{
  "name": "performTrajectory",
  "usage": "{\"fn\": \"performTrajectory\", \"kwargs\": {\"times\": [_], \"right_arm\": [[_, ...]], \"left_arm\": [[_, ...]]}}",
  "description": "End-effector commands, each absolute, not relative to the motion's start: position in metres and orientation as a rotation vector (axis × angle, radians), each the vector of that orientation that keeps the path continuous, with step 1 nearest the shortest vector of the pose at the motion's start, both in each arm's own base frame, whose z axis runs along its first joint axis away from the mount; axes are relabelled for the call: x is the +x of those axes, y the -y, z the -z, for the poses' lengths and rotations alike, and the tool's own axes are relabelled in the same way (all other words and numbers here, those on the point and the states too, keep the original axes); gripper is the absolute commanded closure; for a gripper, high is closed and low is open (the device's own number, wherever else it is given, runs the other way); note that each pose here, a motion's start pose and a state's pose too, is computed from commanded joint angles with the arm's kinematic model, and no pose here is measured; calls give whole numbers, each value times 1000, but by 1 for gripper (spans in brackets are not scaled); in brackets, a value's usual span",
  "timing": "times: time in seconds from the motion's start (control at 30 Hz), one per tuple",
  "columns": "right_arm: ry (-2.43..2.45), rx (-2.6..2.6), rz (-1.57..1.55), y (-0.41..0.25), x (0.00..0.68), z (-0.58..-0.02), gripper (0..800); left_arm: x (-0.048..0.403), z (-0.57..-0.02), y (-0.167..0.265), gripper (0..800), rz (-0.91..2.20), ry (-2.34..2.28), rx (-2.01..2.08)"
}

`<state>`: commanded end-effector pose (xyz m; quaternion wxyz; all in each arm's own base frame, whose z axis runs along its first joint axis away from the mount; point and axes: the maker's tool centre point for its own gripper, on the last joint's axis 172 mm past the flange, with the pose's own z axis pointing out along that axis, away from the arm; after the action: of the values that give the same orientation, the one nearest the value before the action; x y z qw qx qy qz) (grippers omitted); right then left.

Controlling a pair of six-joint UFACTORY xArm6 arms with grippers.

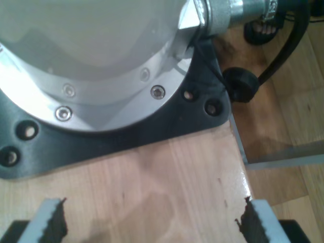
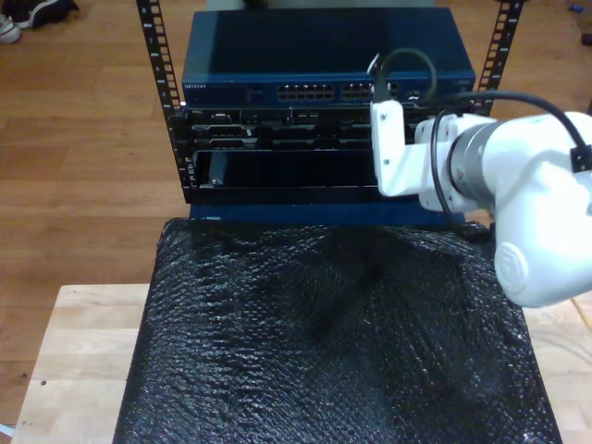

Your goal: Grab the cable and plug it in

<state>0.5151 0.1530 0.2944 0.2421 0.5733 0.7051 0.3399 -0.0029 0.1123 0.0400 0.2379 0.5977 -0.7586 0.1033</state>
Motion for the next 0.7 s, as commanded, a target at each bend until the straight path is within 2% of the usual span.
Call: {"fn": "performTrajectory", "kwargs": {"times": [0.7], "right_arm": [[-1970,1429,-918,-155,485,-287,800]], "left_arm": [[-3,-40,-112,0,-283,2079,1638]]}}
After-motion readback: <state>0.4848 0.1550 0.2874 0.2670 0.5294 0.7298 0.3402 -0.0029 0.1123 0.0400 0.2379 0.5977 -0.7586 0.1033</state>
